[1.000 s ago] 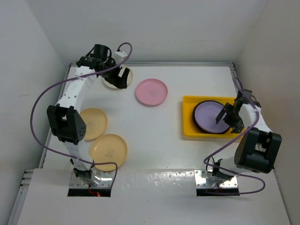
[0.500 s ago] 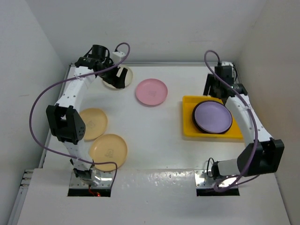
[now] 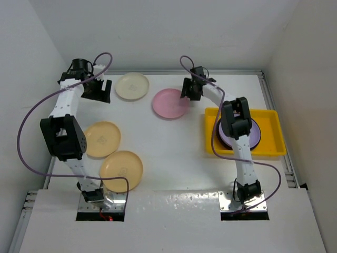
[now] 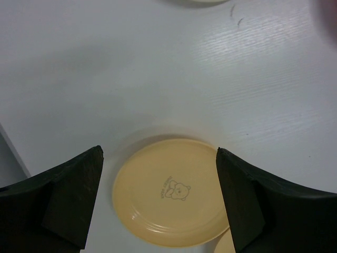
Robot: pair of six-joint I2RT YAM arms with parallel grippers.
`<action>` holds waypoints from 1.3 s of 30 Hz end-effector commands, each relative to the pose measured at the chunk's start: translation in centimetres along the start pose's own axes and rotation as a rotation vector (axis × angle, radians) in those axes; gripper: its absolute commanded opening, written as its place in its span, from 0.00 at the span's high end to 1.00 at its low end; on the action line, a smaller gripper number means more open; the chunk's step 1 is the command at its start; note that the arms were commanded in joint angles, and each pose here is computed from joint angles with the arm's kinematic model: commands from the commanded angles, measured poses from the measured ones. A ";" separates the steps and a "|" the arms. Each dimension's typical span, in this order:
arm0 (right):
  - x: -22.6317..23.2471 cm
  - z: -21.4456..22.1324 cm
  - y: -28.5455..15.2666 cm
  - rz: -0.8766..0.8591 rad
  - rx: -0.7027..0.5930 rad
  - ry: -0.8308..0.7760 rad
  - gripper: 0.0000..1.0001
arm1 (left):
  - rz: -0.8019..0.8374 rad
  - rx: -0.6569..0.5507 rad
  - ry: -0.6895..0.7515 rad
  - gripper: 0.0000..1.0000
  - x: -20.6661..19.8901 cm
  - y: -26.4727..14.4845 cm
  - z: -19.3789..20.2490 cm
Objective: Place the plates into the plastic bin on the countertop
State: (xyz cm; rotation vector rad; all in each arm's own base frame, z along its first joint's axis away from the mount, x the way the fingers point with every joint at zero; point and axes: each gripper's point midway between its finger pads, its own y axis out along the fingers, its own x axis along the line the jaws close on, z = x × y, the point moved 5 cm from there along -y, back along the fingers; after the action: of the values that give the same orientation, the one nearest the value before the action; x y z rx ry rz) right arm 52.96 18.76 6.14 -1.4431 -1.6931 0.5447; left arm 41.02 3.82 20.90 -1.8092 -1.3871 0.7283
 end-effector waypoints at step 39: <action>-0.8 3.6 -0.6 0.087 0.081 0.055 0.55 | 0.054 -0.091 -0.066 0.12 1.7 -1.4 -0.7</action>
State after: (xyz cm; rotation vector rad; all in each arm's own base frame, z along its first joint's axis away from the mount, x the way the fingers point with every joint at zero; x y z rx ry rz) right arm 50.53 17.29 5.34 -1.5383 -1.6075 0.6094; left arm 41.23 5.36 20.46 -1.8735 -1.3974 0.8179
